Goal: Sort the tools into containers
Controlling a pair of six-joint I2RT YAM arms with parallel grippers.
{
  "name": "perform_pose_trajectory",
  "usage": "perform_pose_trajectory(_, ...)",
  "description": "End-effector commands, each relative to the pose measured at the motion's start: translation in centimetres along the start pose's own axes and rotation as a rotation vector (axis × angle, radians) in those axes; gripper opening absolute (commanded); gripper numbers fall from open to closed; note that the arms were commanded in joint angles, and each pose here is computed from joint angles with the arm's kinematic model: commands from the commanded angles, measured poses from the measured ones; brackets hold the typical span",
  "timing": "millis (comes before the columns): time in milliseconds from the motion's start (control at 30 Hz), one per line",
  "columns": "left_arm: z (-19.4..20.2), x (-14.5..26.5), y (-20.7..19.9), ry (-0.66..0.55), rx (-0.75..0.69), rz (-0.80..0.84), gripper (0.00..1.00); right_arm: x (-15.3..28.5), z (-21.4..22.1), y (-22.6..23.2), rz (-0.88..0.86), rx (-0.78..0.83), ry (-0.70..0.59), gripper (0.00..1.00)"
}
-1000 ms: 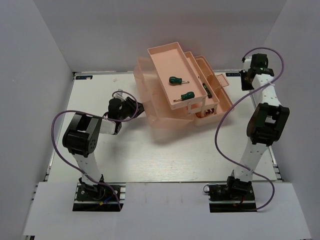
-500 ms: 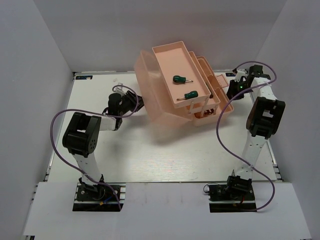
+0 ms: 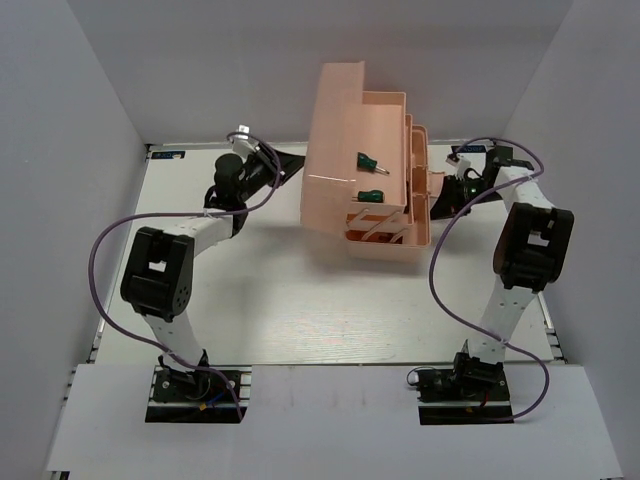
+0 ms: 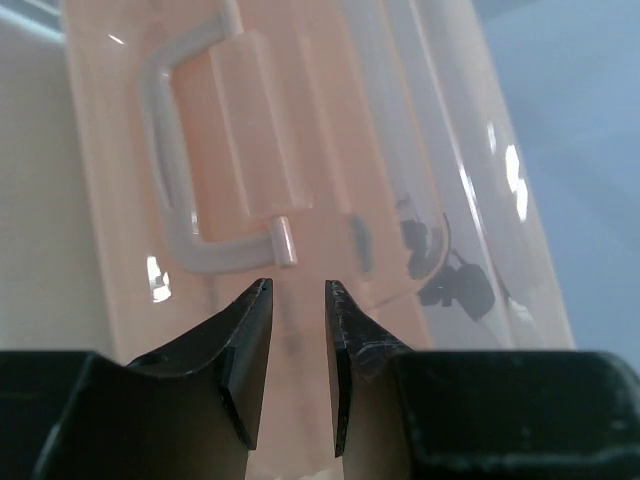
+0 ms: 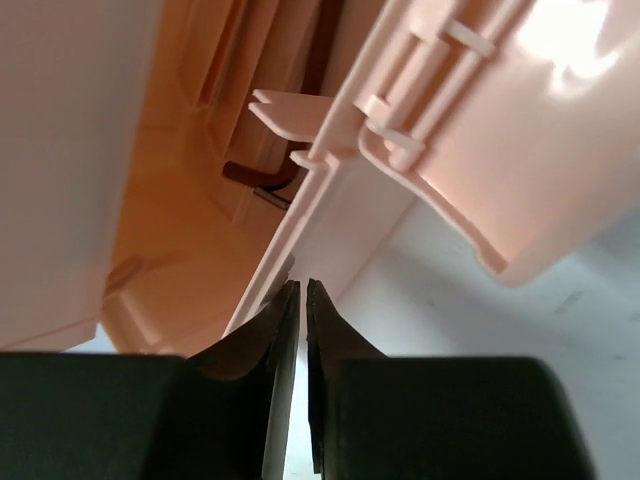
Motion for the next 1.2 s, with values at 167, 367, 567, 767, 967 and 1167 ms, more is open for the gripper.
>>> perform_pose_trajectory(167,5.1,-2.9,-7.0,0.227,-0.034,0.161,0.38,-0.5,-0.8,4.3,-0.105,0.004,-0.054,0.14)
perform_pose_trajectory(367,7.2,-3.4,-6.9,0.292,-0.017,0.155,0.38,0.5,-0.4,0.5,0.214,-0.014,-0.121,0.14)
perform_pose_trajectory(567,9.1,-3.2,-6.1,0.345,-0.015,0.136,0.38,3.7,-1.8,-1.4,0.476,-0.076,-0.213,0.14)
perform_pose_trajectory(767,8.7,-2.5,-4.4,0.300,-0.139,0.003,0.37,7.5,-2.5,-3.1,0.711,-0.038,-0.319,0.20)
perform_pose_trajectory(967,6.9,-0.4,1.1,0.253,-0.357,-0.392,0.34,7.0,-4.7,-1.4,0.592,0.021,-0.338,0.38)
perform_pose_trajectory(1167,11.9,-1.8,3.6,0.495,-0.352,-0.317,0.34,8.0,-6.9,-0.7,0.588,-0.007,-0.412,0.40)
Point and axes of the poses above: each gripper's point midway between its finger pads, its own x axis back along the fingers, its own y axis along the line the jaws close on, z = x × y, the point moved 1 cm from there along x, back along the fingers, and after that the axes turned 1 degree about x, right-handed, at the moved point
